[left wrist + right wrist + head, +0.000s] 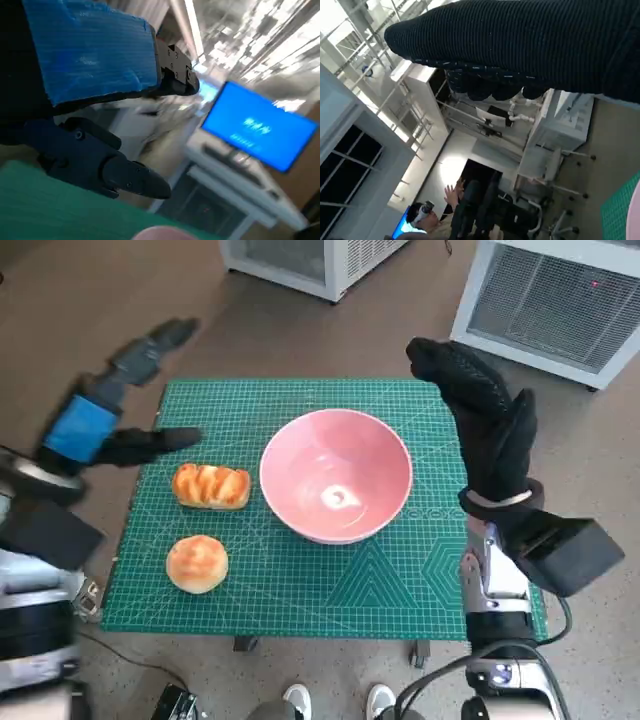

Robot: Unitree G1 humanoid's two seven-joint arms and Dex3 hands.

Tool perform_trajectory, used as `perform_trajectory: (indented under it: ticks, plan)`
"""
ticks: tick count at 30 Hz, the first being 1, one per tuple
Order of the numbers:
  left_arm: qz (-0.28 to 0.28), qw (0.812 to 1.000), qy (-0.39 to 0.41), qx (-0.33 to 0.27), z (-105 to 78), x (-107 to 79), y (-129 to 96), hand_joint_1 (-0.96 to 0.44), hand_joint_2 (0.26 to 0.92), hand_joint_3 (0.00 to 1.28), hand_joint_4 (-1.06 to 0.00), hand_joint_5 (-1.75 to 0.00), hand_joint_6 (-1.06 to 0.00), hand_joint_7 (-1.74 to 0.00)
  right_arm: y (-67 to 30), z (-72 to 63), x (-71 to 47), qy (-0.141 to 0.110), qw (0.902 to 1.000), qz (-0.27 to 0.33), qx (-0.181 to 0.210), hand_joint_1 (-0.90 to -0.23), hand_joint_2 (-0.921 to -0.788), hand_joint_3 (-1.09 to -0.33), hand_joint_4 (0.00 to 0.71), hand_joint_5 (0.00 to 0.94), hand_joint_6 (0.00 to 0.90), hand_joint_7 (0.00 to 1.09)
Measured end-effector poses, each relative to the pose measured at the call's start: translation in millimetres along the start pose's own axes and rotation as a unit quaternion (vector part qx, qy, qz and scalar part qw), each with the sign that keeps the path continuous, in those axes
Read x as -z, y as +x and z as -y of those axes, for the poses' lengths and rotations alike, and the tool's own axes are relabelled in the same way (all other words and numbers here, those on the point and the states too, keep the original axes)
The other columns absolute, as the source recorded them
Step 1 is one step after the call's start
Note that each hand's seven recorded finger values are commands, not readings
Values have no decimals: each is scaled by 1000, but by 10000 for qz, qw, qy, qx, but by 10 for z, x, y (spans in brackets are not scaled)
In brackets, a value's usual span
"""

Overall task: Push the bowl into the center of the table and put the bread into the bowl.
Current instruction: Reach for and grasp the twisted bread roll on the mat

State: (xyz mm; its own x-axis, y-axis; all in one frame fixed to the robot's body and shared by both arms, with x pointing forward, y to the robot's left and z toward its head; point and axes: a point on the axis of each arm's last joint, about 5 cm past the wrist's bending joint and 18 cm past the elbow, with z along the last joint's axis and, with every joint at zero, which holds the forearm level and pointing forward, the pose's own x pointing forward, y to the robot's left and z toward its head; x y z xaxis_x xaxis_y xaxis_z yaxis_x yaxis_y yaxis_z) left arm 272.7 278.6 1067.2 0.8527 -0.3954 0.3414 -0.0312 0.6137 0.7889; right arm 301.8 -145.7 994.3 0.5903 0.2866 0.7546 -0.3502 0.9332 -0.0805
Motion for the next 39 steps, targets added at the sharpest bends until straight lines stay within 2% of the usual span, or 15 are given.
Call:
perform_trajectory:
  ticks: [8,14,24,39]
  plan:
    - [-860,9903,248,1066,-42,-28,37,-15,768,0,-238,-1,-291,-33,3,-28,10,56,10000,-2,15,-768,-921,-728,236,5,111,467]
    - [-1400,9765,478,1569,75,-34,103,47,770,2,-228,0,-295,-22,1,-42,18,84,10000,-4,43,-762,-921,-728,237,5,107,472]
    - [-1978,9568,681,2020,318,-19,201,165,780,6,-222,0,-315,-14,-9,-41,27,106,9999,-25,76,-760,-921,-727,243,7,107,478]
    - [-2441,9300,998,2561,578,67,350,142,781,6,-215,0,-332,-8,-27,-27,32,103,9999,-55,110,-759,-921,-725,246,6,110,481]
